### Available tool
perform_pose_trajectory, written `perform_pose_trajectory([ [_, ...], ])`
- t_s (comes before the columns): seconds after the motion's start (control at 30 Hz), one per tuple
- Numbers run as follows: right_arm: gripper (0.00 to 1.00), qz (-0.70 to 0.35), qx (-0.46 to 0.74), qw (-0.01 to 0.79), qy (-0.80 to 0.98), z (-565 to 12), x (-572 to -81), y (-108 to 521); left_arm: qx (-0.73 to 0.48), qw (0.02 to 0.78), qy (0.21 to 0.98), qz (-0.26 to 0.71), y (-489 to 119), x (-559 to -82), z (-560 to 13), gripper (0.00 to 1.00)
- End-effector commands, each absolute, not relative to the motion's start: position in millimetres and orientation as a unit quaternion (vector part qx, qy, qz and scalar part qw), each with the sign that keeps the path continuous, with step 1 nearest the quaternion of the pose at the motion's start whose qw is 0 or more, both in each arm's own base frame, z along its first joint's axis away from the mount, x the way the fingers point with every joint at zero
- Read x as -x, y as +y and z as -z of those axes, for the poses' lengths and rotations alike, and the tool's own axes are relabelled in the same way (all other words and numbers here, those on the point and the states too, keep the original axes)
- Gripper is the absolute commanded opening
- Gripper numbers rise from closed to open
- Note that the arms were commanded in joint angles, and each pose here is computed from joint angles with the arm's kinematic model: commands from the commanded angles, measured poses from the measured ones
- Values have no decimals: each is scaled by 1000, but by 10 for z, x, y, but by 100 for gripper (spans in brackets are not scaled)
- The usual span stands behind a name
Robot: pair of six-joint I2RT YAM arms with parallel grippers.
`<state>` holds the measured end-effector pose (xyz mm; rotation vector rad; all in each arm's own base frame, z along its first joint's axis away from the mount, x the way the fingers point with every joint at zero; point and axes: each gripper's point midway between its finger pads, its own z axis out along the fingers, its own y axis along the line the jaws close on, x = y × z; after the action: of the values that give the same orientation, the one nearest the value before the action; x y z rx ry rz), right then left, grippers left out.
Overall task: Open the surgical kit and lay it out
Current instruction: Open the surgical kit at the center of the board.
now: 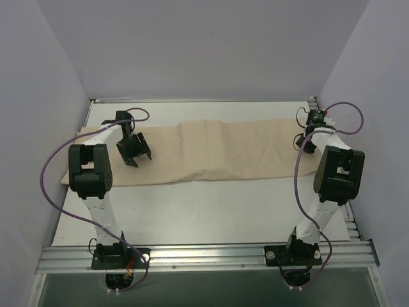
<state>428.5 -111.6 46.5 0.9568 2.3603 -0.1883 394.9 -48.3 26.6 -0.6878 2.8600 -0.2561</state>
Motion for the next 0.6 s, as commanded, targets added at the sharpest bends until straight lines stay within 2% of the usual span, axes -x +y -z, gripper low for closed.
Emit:
perform_pose_trajectory([
  [0.0, 22, 137, -395, 241, 876, -223, -3880, -1545, 220, 140, 961, 95, -489, -4089, -588, 76],
  [0.1, 22, 171, -407, 218, 870, -66, -3690, -1768, 214, 143, 961, 102, -526, -4089, -632, 77],
  [0.23, 25, 168, -403, 200, 877, 82, -3717, -1860, 206, 147, 961, 109, -599, -4090, -651, 79],
  [0.43, 36, 141, -356, 250, 889, -284, -4268, -1598, 197, 153, 963, 97, -607, -4072, -724, 81],
  [0.57, 48, 125, -345, 285, 885, -572, -4612, -1404, 192, 175, 962, 88, -593, -4111, -868, 82],
])
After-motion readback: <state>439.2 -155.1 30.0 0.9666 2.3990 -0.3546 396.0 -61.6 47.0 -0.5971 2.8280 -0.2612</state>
